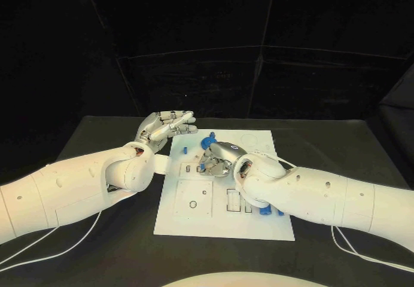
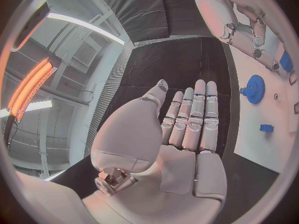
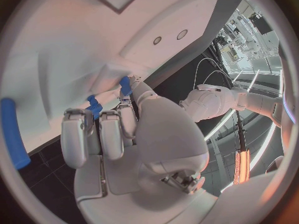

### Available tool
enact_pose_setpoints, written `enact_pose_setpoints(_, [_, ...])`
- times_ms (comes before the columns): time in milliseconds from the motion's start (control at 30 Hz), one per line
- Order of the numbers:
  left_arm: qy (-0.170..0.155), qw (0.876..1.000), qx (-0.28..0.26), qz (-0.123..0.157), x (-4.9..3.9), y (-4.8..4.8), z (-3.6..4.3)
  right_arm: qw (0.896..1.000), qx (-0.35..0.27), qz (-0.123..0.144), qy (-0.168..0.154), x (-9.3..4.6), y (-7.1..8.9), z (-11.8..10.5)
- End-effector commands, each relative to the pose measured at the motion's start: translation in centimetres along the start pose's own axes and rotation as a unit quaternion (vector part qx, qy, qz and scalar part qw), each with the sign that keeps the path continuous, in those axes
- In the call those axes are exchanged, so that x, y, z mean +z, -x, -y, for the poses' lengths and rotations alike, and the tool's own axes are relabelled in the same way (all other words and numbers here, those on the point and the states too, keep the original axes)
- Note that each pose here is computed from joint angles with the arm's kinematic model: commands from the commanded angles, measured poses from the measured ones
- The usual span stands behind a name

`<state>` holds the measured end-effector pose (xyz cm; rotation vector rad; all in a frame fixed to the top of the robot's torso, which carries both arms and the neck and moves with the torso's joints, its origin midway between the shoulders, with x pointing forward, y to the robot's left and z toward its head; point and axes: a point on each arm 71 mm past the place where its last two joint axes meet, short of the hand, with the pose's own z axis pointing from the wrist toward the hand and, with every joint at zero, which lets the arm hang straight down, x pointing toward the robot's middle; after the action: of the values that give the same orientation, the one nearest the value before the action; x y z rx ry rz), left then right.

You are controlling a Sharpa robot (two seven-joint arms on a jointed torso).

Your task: Assemble the parts on the task board

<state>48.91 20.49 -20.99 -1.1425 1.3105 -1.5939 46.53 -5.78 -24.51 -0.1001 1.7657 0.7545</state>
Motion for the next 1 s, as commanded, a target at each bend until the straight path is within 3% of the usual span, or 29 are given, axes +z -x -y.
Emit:
enact_pose_setpoints(33, [-0.005,1.0,-0.001,-0.003,0.09,-0.08,0.16,1.0,-0.01,-0.016,-0.014,-0.05,-0.31,0.45])
enact_pose_setpoints(600, [-0.005,1.0,0.0,-0.001,0.13,0.12,0.13,0.999,-0.026,-0.031,-0.021,-0.33,-0.47,0.56])
enact_pose_setpoints(1000, [-0.004,1.0,0.0,0.0,0.09,0.19,0.15,0.999,-0.026,-0.017,-0.032,-0.31,-0.31,0.5])
